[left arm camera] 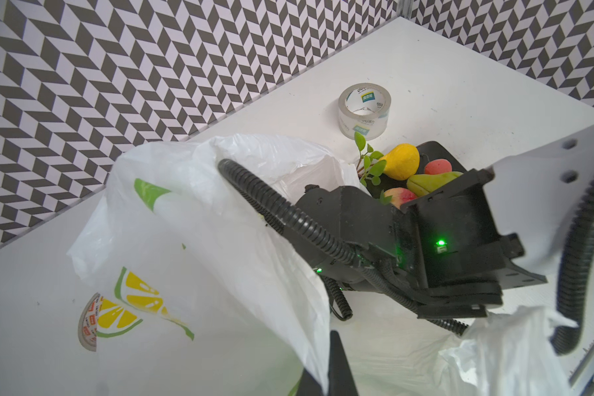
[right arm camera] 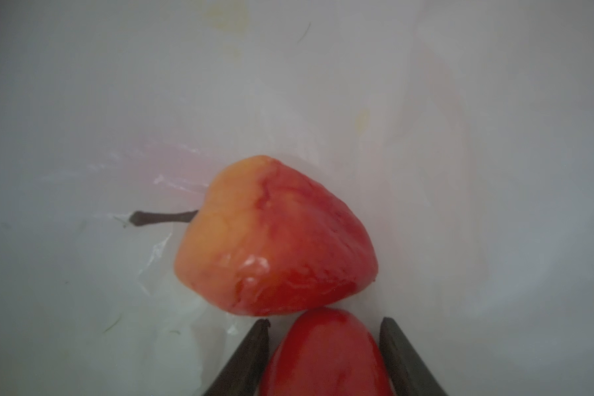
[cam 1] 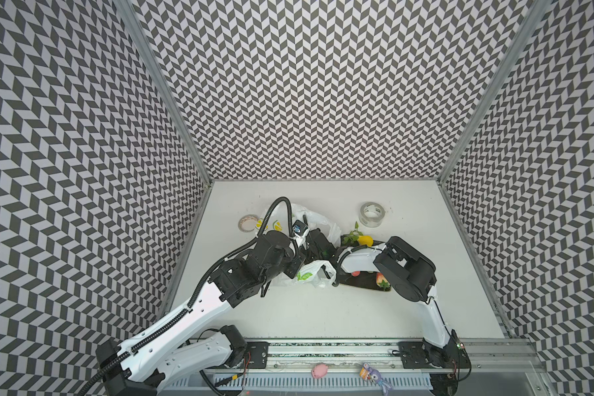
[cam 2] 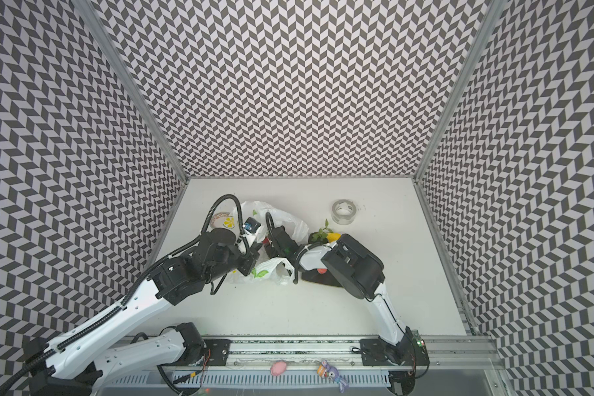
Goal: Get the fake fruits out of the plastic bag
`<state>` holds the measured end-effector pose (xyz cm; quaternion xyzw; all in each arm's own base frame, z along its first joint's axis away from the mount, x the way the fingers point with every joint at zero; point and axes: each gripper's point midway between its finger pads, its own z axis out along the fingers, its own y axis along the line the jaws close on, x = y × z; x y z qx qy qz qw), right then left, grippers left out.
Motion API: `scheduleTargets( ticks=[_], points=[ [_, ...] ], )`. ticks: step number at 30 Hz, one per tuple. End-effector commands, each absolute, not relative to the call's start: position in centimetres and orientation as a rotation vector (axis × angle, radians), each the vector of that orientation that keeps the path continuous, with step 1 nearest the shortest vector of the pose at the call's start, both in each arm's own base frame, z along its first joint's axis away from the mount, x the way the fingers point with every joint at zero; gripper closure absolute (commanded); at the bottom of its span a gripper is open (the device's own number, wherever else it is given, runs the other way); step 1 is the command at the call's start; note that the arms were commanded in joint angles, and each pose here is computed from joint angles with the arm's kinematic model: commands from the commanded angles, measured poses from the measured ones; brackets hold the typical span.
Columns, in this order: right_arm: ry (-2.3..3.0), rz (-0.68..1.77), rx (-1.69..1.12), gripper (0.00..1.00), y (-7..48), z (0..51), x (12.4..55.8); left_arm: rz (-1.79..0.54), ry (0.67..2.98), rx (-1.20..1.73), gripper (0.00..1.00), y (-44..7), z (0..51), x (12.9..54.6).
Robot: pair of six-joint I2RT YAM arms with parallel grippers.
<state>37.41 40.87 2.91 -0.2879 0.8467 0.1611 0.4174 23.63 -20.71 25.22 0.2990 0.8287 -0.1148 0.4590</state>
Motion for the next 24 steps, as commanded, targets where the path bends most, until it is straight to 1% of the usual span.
scheduleTargets(
  ticks=[1,5,11,17,24],
  points=[
    [2.050,0.499,-0.729,0.72,41.4,6.9,36.3,-0.290,2.021,0.636,1.00,-20.2,26.0,24.3],
    [1.976,0.597,-0.744,0.78,41.2,10.1,34.2,-0.307,2.020,0.596,1.00,-20.3,26.1,24.5],
    [1.892,0.691,-0.760,0.83,39.9,13.4,31.3,-0.294,1.998,0.606,1.00,-19.9,26.0,24.3],
    [1.803,0.735,-0.793,0.86,38.3,15.9,29.0,-0.272,1.964,0.655,1.00,-19.8,25.3,24.1],
    [1.759,0.739,-0.814,0.88,35.2,17.5,26.3,-0.282,1.933,0.691,1.00,-19.8,24.5,23.6]
  ],
)
